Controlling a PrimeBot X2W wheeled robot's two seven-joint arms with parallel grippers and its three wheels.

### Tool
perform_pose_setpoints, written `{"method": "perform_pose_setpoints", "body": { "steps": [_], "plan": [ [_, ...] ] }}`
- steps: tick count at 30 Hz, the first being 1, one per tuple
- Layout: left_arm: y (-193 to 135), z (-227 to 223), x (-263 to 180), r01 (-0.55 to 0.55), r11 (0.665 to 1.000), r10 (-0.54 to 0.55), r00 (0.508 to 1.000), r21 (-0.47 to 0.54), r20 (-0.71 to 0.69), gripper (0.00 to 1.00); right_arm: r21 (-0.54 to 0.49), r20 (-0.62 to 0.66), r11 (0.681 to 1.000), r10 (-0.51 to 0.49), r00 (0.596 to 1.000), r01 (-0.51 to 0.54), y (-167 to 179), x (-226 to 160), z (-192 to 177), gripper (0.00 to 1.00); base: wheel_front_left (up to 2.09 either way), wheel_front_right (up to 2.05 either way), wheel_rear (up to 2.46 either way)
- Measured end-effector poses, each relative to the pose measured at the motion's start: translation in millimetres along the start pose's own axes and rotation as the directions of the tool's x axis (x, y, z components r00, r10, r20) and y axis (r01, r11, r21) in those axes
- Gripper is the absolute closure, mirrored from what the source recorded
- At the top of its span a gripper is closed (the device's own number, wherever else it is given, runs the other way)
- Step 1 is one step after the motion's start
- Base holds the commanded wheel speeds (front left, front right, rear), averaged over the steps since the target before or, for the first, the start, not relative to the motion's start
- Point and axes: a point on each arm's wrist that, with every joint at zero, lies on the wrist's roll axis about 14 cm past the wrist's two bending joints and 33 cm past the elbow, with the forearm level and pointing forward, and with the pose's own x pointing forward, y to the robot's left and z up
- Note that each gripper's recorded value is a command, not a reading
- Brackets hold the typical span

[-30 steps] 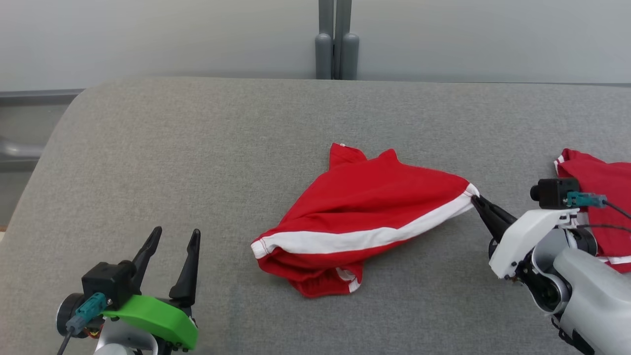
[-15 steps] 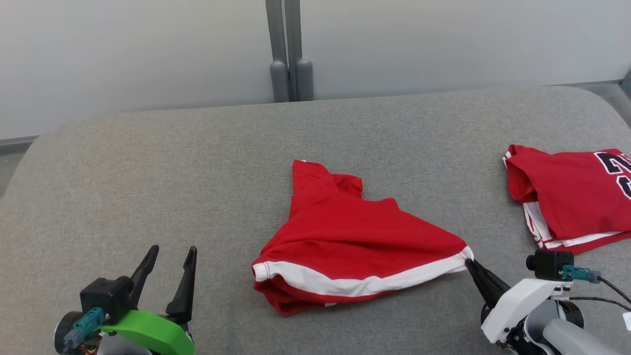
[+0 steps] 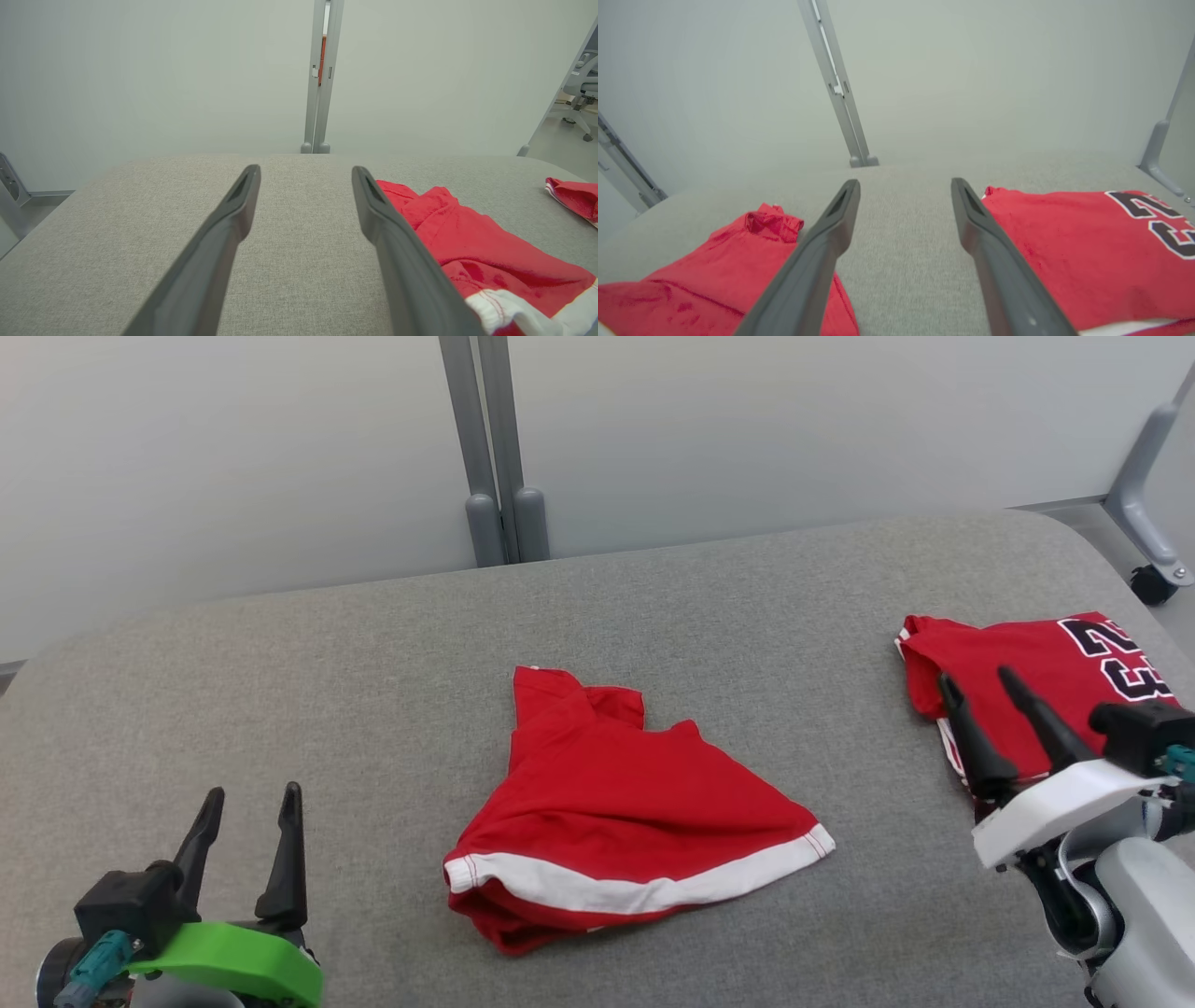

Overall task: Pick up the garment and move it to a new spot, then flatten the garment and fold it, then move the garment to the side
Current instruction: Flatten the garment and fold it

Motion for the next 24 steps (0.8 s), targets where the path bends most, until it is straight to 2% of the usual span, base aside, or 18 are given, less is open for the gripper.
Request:
{"method": "perform_pose_setpoints", "body": {
  "steps": [2,5,14,24],
  "plan": [
    [3.2,5.0,0.2,-0.019,1.0,0.019,1.0,0.001,0.02,0.0,-0.023,0.101,1.0,-0.016,0.995,0.019,1.0,-3.3,25.2,0.0,0.0,0.0,0.0],
    [6.5,9.7,-1.7,-0.041,0.999,0.041,0.998,0.0,0.043,0.0,-0.031,0.131,0.999,-0.025,0.991,0.029,13.2,-18.1,21.1,0.0,0.0,0.0,0.0],
    [20.1,17.3,-11.3,-0.111,0.994,0.11,0.99,0.008,0.091,0.0,-0.053,0.092,0.998,-0.026,0.995,0.031,23.7,-35.7,-0.1,0.0,0.0,0.0,0.0],
    [22.4,6.0,-14.4,-0.117,0.993,0.117,0.99,0.003,0.079,0.0,-0.07,0.095,0.997,-0.034,0.995,0.041,20.9,-32.6,6.0,0.0,0.0,0.0,0.0]
  ]
}}
